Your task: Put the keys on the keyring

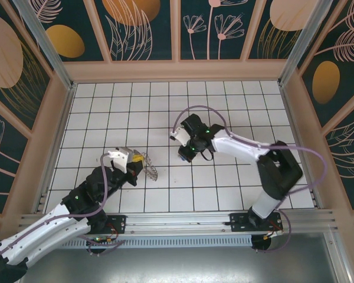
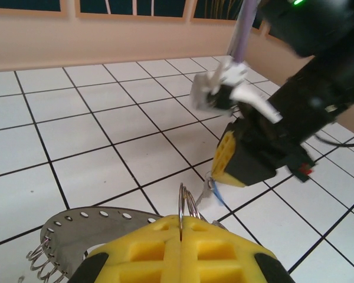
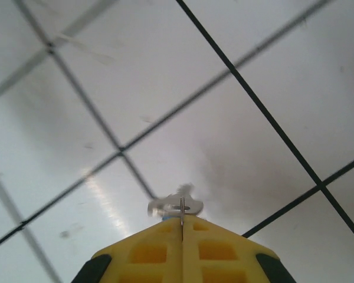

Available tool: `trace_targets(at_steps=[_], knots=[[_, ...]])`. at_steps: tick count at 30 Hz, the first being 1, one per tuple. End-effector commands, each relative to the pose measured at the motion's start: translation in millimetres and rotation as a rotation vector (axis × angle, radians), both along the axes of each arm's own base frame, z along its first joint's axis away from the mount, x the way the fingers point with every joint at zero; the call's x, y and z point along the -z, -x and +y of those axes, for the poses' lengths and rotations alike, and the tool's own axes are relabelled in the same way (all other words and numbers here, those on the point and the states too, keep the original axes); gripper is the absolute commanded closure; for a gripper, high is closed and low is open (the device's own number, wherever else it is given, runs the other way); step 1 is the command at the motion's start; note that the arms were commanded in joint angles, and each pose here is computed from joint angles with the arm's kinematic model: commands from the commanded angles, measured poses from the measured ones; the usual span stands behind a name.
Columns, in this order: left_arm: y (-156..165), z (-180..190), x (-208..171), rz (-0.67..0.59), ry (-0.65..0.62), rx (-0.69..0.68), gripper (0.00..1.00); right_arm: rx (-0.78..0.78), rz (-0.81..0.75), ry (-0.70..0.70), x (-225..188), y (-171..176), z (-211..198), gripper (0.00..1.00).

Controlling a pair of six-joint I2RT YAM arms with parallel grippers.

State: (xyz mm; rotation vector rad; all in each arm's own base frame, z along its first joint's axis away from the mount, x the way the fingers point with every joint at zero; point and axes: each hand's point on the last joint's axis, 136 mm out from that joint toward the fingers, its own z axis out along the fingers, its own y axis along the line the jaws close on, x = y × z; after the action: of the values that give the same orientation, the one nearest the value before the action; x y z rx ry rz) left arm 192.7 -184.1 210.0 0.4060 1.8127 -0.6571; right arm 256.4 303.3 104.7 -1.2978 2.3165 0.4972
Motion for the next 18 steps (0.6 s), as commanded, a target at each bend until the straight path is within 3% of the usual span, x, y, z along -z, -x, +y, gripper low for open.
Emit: trace_targets(at_steps=[1, 9, 18], knots=[[2.5, -11.9, -33.9, -0.059, 0.016, 0.064, 1.0, -0.118, -0.105, -0.219, -55.4, 19.9, 18.9, 1.0], [24.5, -55.2, -55.2, -0.069, 0.024, 0.328, 1.0, -0.336, -0.216, -0.6, -160.5, 88.7, 11.9, 1.0], [43.5, -89.6, -65.8, -0.116, -0.049, 0.556, 1.0, -0.387, -0.163, -0.619, -169.3, 106.4, 7.6, 1.0]])
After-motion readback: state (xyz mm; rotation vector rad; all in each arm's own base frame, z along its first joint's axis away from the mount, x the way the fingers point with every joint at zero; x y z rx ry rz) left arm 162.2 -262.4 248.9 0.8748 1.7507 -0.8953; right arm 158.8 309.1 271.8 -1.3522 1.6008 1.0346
